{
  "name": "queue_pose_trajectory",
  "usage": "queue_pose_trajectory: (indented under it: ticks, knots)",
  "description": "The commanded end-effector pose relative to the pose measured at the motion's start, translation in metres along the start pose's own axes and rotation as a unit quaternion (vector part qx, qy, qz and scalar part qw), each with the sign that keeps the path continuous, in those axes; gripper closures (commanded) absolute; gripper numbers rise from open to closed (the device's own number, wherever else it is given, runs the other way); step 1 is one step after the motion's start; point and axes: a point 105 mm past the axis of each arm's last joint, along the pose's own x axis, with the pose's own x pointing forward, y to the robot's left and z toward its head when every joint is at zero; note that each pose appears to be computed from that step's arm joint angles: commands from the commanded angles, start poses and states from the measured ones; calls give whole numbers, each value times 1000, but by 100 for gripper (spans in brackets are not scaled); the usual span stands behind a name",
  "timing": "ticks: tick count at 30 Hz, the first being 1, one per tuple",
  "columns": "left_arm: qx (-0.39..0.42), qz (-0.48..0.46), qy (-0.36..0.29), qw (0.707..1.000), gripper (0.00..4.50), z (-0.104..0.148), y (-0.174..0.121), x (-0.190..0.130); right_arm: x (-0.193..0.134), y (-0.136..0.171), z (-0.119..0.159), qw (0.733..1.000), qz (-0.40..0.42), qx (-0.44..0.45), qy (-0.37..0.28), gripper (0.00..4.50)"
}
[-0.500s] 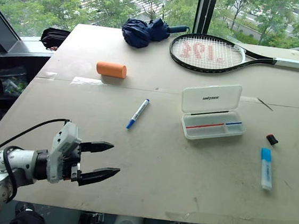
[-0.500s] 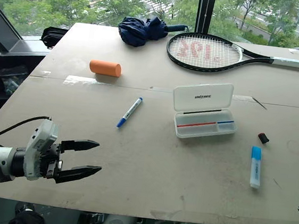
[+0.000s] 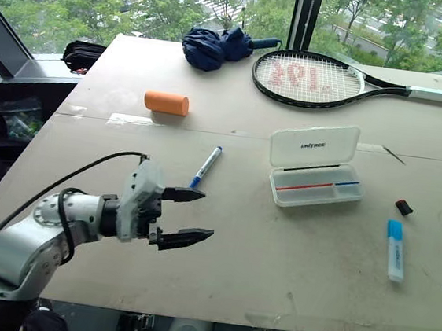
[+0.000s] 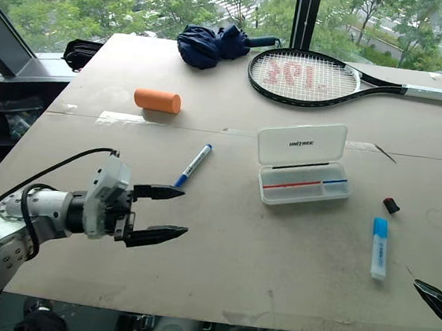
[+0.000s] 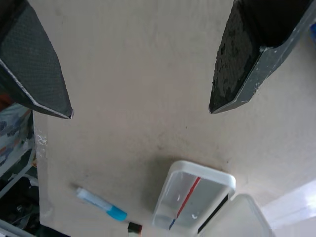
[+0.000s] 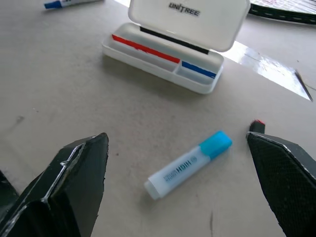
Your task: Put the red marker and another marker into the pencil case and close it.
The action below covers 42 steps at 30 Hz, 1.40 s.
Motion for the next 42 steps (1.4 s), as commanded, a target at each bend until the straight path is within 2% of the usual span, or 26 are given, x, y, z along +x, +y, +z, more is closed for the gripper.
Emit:
queue_pose_trajectory:
  ticks: [1, 6, 9, 14, 16, 18, 19, 20, 30, 34, 36, 42]
  knots:
    - [5, -18, 33, 999, 2, 4, 5, 41, 4, 7, 10, 999, 8, -18, -29, 0]
    - [13, -42, 35, 998, 2, 18, 17, 104, 6, 9, 5, 999, 3, -21, -30, 0]
    - [22, -39, 71, 996, 2, 14, 21, 139, 7, 10, 7, 999, 0, -25, -34, 0]
    - [38, -28, 83, 995, 2, 25, 27, 169, 7, 17, 10, 999, 2, -31, -37, 0]
    - [41, -24, 87, 995, 54, 28, 29, 176, 7, 18, 10, 999, -1, -33, -35, 0]
    - [45, -24, 94, 994, 140, 28, 29, 180, 6, 19, 10, 999, -7, -34, -35, 0]
    - [53, -27, 104, 993, 203, 27, 28, 182, 6, 21, 10, 999, -9, -34, -36, 0]
    - [59, -30, 112, 991, 226, 24, 27, 184, 6, 21, 9, 999, -13, -34, -36, 0]
    - [87, -47, 166, 981, 226, 5, 25, 191, 3, 28, 6, 998, -29, -33, -35, 0]
    - [100, -59, 183, 976, 339, -4, 23, 188, 2, 30, 6, 998, -32, -34, -32, 0]
    - [102, -61, 185, 975, 436, -5, 24, 187, 2, 30, 6, 998, -33, -34, -31, 0]
    - [130, -71, 198, 969, 445, -10, 42, 163, 4, 32, 6, 998, -35, -34, -31, 0]
